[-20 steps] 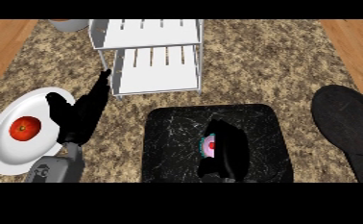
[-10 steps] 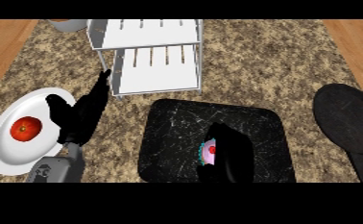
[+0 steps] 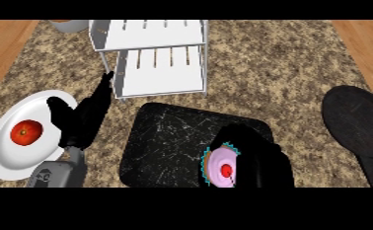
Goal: Pick the cupcake from the tray and place it in the tiered basket
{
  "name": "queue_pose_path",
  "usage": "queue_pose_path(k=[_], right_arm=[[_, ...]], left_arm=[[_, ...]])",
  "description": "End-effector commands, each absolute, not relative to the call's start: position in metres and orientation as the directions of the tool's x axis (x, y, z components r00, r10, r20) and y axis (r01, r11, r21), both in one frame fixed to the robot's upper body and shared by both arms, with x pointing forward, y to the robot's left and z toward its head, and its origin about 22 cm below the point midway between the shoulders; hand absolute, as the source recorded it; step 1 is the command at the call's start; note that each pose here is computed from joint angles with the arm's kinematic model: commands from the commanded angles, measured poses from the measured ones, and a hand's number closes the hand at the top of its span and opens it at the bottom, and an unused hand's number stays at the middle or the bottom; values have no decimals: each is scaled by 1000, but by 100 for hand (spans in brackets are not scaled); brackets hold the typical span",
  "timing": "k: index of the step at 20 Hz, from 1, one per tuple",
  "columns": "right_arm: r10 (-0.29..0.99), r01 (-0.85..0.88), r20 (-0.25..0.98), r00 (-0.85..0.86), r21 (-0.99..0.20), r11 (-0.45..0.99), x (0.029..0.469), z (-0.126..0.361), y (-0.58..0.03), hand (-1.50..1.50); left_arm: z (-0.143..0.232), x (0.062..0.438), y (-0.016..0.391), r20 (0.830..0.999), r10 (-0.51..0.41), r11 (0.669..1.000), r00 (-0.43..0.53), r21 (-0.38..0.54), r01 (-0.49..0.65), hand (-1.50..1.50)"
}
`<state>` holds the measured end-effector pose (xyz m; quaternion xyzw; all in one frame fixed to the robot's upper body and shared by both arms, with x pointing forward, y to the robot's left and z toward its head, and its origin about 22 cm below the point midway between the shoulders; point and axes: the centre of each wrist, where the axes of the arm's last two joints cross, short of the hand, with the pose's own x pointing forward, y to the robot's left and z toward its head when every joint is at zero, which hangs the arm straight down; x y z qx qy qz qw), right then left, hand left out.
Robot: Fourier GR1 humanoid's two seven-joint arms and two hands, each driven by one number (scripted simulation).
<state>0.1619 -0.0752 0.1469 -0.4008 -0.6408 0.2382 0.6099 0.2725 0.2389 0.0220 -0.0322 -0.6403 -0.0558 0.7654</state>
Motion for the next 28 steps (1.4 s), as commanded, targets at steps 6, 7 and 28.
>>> queue_pose_path(k=[6, 7, 28], right_arm=[[803, 373, 595, 32, -753, 542, 166, 230, -73, 150], [819, 371, 574, 15, -764, 528, 161, 240, -72, 150], [781, 320, 616, 102, -764, 560, 351, 293, -20, 150]], left_arm=[[22, 280, 225, 985, -30, 983, 170, -2, 183, 0], [13, 264, 229, 981, -24, 983, 192, -12, 182, 0], [25, 289, 222, 986, -52, 981, 158, 21, 195, 0]])
